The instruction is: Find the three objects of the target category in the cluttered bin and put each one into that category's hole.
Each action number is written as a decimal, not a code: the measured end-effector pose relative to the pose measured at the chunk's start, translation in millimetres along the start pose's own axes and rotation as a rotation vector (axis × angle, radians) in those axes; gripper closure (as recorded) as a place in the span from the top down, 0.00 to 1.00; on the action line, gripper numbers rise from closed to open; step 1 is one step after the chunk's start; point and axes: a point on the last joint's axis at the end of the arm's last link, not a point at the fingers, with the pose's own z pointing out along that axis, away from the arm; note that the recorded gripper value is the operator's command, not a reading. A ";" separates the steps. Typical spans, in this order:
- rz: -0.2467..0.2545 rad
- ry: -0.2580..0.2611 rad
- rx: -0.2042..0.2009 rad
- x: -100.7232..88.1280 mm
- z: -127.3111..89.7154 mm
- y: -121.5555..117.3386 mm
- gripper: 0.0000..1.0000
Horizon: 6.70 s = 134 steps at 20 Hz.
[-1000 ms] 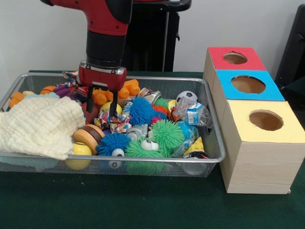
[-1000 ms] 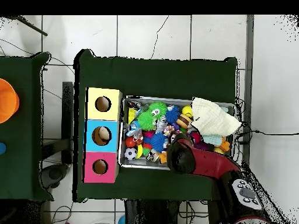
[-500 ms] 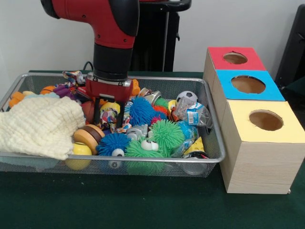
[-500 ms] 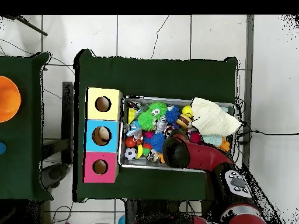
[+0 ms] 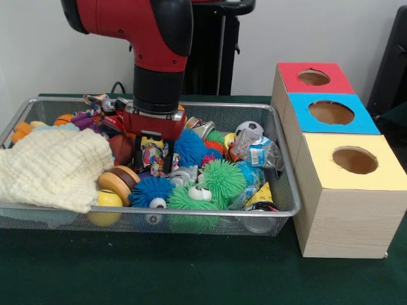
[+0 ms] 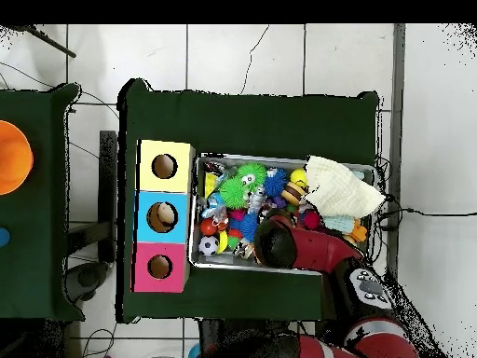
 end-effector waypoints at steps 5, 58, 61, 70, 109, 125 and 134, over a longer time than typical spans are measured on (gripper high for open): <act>0.004 -0.023 -0.003 -0.9 4.2 1.3 1.00; 0.105 0.060 -0.057 -82.8 -111.1 -44.6 1.00; 0.082 0.048 -0.064 -82.7 -109.3 -28.6 1.00; 0.039 0.024 -0.088 -75.2 -93.6 6.8 1.00; 0.006 -0.050 -0.065 -13.5 -24.7 7.7 1.00; -0.029 -0.130 -0.042 0.6 -7.6 13.2 0.00; -0.030 -0.116 -0.043 -0.5 -10.6 13.6 0.00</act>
